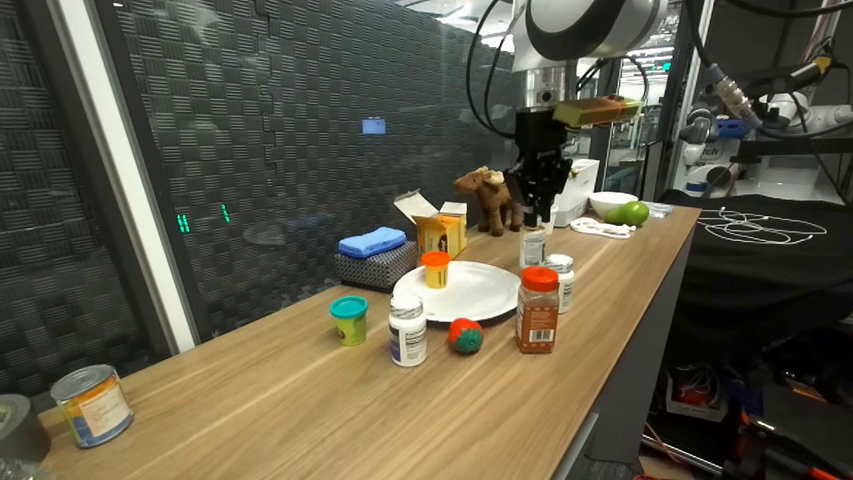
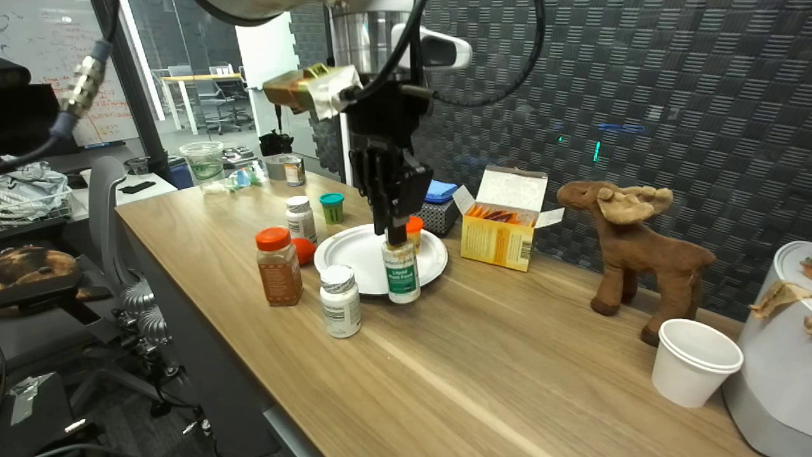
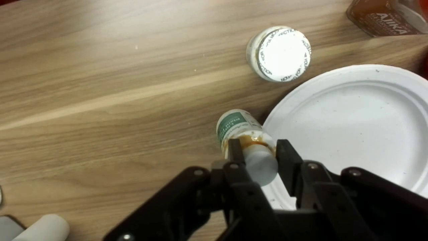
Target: Pick up the objects from the table and put them on the white plate.
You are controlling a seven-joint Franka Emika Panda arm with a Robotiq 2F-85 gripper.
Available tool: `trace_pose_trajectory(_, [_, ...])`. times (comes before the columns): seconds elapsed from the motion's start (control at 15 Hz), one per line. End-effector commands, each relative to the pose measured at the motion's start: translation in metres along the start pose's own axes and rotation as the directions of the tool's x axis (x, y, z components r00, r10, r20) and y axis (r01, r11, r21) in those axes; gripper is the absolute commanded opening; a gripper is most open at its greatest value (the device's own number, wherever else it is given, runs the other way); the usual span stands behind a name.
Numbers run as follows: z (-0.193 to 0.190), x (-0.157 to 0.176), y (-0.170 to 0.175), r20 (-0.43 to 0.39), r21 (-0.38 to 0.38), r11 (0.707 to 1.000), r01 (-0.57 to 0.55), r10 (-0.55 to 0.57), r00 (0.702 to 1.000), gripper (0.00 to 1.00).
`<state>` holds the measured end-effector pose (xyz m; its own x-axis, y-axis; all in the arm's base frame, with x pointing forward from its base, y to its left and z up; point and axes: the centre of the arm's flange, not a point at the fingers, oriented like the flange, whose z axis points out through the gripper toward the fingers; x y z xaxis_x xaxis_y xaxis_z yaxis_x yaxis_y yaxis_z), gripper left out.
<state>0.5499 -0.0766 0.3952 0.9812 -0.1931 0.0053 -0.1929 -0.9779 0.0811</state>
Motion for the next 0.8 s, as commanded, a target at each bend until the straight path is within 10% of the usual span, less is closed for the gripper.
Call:
trace_pose_trajectory(0.0, [-0.040, 0.002, -0.019, -0.016, -0.057, 0.997, 0.052, -0.053, 0.998, 0.08])
trace_pose_trajectory(0.73, [-0.009, 0.057, -0.045, -0.049, 0.140, 0.987, 0.086, -0.079, 0.996, 0.08])
